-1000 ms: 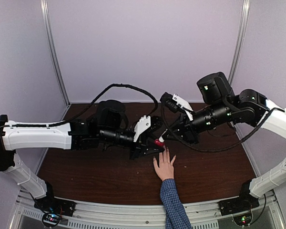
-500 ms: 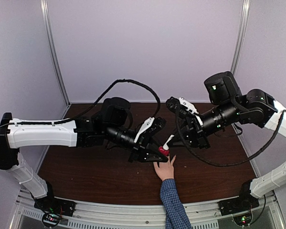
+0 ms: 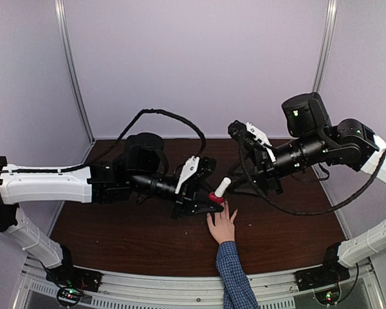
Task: Paint the nails
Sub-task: Unscrew the nail polish bottle cap from the nail polish bottle.
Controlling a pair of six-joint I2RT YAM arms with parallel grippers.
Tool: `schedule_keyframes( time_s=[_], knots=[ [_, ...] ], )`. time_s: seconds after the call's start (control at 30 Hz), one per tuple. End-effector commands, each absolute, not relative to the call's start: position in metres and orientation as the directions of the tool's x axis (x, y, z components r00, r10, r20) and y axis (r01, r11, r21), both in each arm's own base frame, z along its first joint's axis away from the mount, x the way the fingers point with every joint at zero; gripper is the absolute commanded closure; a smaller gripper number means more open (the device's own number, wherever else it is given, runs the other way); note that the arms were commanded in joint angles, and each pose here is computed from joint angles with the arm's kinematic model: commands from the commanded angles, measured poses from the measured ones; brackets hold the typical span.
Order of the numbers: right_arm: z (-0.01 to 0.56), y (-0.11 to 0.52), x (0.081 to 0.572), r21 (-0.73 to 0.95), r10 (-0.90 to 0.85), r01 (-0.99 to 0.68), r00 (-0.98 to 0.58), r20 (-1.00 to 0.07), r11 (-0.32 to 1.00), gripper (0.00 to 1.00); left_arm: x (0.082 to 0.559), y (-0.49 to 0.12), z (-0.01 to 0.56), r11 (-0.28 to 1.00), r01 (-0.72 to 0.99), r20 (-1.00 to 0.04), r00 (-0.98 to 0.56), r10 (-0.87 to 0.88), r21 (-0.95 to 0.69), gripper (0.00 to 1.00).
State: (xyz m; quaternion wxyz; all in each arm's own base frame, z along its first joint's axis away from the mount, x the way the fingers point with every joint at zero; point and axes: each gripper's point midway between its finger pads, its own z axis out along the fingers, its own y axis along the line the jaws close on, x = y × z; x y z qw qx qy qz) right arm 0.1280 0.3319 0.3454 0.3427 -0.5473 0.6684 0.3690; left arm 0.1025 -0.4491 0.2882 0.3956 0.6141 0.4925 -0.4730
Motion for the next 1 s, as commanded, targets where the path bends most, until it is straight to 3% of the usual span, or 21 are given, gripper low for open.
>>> schedule_keyframes(
  time_s=[0.0, 0.3, 0.53, 0.97],
  knots=[
    [0.371, 0.328, 0.144, 0.1, -0.409, -0.97, -0.186, -0.893, 0.222, 0.45, 0.134, -0.445, 0.31, 0.008, 0.989, -0.975, 0.145, 0.169, 0.149, 1.0],
    [0.364, 0.337, 0.172, 0.244, -0.345, -0.88, -0.396, -0.851, 0.407, 0.45, 0.19, -0.434, 0.304, 0.318, 0.922, -0.958, 0.146, 0.246, 0.222, 1.0],
    [0.351, 0.342, 0.191, 0.301, -0.298, -0.806, -0.494, -0.817, 0.51, 0.5, 0.193, -0.438, 0.299, 0.334, 0.912, -0.953, 0.151, 0.264, 0.237, 1.0],
    [0.344, 0.349, 0.199, 0.335, -0.273, -0.774, -0.535, -0.8, 0.537, 0.59, 0.198, -0.44, 0.294, 0.362, 0.889, -0.935, 0.171, 0.309, 0.282, 1.0]
  ],
)
